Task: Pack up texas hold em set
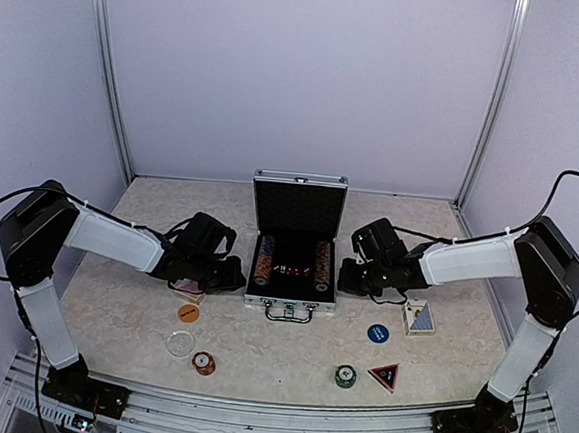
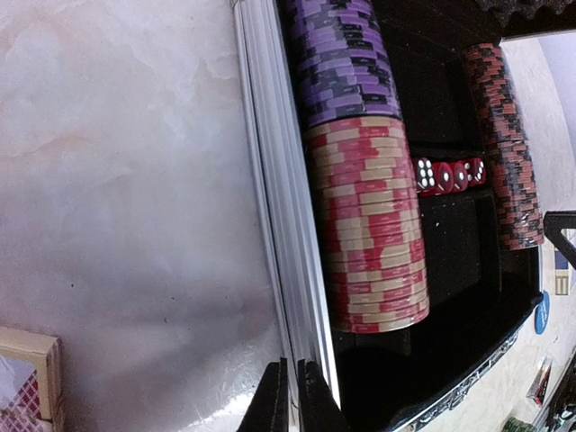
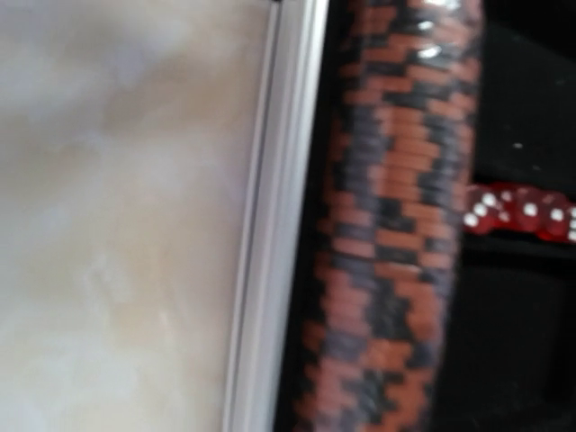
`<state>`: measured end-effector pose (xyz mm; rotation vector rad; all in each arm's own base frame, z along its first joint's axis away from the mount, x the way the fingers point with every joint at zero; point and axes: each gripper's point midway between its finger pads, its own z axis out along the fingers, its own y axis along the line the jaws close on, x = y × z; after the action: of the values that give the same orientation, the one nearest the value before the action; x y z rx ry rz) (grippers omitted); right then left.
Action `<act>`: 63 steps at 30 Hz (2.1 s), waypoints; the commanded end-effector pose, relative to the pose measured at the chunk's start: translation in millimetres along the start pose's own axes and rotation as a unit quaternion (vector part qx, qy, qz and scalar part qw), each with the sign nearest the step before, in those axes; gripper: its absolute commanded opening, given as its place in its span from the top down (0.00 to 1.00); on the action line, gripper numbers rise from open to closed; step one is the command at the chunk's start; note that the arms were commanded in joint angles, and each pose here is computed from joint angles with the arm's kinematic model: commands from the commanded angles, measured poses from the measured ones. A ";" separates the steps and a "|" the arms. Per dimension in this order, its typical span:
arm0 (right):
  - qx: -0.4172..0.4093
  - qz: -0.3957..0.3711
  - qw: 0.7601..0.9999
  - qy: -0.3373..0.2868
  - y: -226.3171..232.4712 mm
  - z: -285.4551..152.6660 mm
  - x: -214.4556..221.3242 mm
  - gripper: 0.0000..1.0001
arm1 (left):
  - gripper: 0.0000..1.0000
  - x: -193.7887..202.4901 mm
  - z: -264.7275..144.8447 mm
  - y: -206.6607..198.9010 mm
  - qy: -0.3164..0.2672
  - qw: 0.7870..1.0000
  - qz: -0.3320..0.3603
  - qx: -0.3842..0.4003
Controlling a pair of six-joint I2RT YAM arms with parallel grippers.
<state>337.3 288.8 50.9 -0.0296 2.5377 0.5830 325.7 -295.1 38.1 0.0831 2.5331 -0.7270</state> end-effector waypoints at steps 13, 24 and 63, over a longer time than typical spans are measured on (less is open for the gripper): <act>-0.014 -0.019 0.997 -0.077 0.5 -57.6 -54.4 0.93 | 0.72 -70.9 -77.6 -22.6 -0.104 0.993 0.045 -0.036; -0.036 -0.066 0.992 -0.099 13.9 -74.3 -66.3 0.54 | 0.20 -78.5 -110.1 13.4 -0.084 0.984 0.100 -0.118; -0.077 -0.146 0.979 -0.116 21.8 -102.2 -72.8 0.14 | 0.02 -23.5 -58.9 94.7 0.090 0.965 0.179 -0.170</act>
<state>349.5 266.1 155.7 -0.3500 2.2599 0.6088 339.8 -184.6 56.1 0.4788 2.6368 -0.1384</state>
